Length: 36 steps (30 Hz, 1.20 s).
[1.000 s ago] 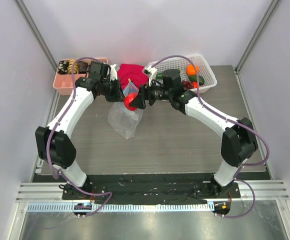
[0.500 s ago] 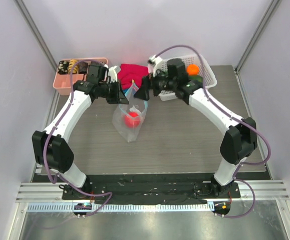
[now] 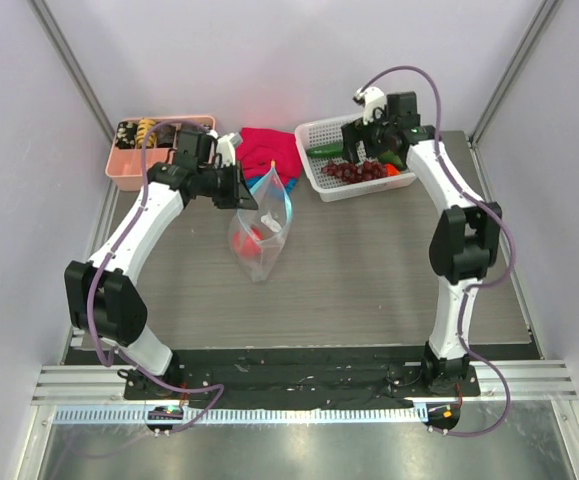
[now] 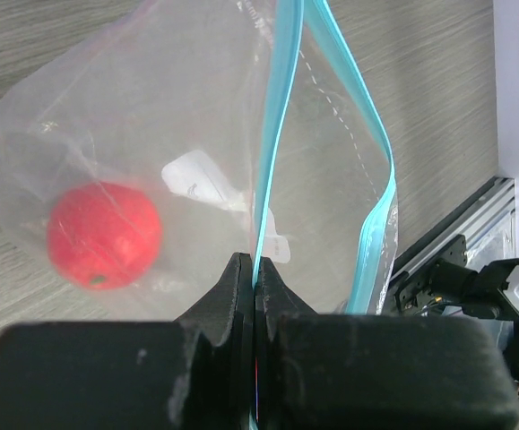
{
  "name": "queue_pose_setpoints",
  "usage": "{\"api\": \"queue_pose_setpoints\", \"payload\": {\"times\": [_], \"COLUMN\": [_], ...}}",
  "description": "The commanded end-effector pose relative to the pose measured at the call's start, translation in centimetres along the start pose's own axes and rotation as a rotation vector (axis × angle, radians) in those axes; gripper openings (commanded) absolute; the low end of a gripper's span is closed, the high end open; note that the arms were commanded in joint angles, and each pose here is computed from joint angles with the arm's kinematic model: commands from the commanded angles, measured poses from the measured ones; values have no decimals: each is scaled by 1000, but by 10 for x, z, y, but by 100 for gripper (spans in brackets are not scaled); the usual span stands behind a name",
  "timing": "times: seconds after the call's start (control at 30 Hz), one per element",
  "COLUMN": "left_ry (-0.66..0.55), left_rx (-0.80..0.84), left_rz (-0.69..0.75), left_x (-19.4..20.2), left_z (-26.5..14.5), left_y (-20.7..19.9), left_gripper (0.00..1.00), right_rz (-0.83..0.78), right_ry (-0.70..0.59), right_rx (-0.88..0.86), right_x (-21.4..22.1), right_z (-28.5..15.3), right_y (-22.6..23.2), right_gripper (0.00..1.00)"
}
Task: Place the food in the zip-top bag and seal the zipper
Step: Pick up the fake fruit from the bin.
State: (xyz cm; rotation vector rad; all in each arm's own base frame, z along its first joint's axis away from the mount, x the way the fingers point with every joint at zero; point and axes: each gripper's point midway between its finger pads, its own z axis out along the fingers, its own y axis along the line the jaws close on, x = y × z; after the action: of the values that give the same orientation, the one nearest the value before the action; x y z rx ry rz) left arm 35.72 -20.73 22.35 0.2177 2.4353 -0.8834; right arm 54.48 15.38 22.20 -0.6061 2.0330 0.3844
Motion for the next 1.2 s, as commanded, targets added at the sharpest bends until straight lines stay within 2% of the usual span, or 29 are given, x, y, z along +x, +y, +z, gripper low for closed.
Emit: {"api": "queue_pose_setpoints", "payload": {"times": [0.0, 0.17, 0.33, 0.5, 0.53, 0.57, 0.7, 0.73, 0.77, 0.87, 0.97, 1.17], "left_ry": [-43, -33, -23, -13, -12, -10, -15, -19, -20, -29, -34, -45], "left_rx": [35, 16, 10, 11, 10, 9, 5, 3, 3, -2, -6, -17], "left_rz": [44, 50, 44, 36, 34, 31, 35, 38, 39, 43, 45, 24], "left_x": [-6, -1, 2, 3, 3, 4, 2, 1, 0, -2, -3, -7], "left_z": [-7, -6, -4, 1, 1, 2, 1, 0, -1, -3, -5, -8], "left_y": [-8, -2, 1, 3, 3, 4, 4, 4, 3, 3, 3, 8], "left_gripper": [0, 0, 0, 0, 0, 0, 0, 0, 0, 0, 0, 0], "right_rz": [-260, -374, -425, -470, -474, -479, -457, -461, -455, -454, -433, -374], "right_ry": [155, 283, 328, 375, 379, 378, 323, 294, 277, 202, 122, -41], "right_rx": [101, 85, 65, 49, 53, 63, 74, 83, 89, 118, 145, 173], "right_x": [29, 70, 90, 115, 117, 117, 97, 82, 75, 39, 4, -55], "right_z": [21, 56, 75, 95, 97, 99, 99, 92, 88, 70, 48, 10], "right_y": [-36, -56, -63, -69, -71, -74, -73, -71, -71, -69, -67, -59], "right_gripper": [100, 100, 99, 92, 88, 74, 49, 42, 30, 13, 1, 1]}}
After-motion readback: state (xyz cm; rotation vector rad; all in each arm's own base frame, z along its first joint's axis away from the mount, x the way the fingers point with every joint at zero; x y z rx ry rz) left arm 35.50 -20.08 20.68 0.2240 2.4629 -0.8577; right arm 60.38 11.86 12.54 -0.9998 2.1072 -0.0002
